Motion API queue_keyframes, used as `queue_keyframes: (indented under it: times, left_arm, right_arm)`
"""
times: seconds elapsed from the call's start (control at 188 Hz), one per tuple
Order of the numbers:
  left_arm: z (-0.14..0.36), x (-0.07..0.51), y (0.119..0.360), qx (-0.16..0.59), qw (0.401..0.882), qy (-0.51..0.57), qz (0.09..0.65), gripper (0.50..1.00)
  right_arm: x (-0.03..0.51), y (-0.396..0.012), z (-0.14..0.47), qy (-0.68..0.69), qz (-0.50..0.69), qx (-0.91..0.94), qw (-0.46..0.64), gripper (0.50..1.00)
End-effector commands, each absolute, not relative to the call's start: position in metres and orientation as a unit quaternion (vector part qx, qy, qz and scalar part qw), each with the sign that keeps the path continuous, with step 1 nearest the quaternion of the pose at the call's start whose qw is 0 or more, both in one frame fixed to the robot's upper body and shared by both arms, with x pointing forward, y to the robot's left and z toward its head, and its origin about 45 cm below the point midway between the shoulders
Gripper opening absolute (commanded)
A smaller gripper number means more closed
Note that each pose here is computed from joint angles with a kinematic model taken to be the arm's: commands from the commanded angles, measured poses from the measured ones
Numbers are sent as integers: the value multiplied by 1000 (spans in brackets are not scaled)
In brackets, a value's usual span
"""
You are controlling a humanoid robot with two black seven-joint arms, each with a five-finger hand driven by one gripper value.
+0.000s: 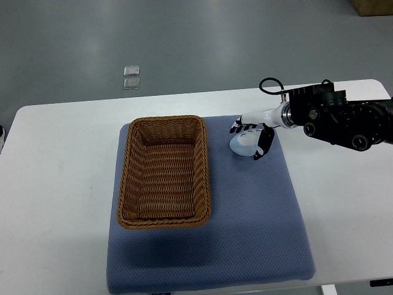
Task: Place blue toy in brown basket
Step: 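Lower the right hand onto the white egg-shaped toy and close fingers, then lift the toy with the right hand and carry it over the basket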
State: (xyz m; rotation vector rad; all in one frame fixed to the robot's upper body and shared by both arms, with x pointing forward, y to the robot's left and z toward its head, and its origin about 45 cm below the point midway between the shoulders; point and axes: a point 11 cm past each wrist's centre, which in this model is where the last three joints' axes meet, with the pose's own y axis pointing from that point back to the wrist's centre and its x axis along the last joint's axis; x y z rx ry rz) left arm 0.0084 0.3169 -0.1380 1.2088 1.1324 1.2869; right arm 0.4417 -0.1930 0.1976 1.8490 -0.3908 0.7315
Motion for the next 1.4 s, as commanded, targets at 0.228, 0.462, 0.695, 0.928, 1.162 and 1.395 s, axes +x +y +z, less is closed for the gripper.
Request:
queue_keyframes:
  times: [0.228,0.462,0.695,0.928,1.162,1.395]
  left_arm:
    - [-138,8,317,500,498,468,532,1000]
    - [-138,8,317,500,498,468,533,1000]
    - [-138,8,318,500,497,468,533,1000]
    - [-138,8,318,500,497,468,533,1000]
    - [-138,8,318,499,497,468,533,1000]
    - [-138,8,318,499,497,468,533,1000]
  right_arm:
    - [444,-203,189,-167,315,759,545,641]
    - [457,-207,216,-180,327,753,543,552]
    - [464,-191,282,-184,337,774,503,570]
    - [455,-146,336,-163,350,804,452,584]
    - [442,-90,343,-112,378,808,439,586]
    - [418,-24,312,-47,397,809,431,586]
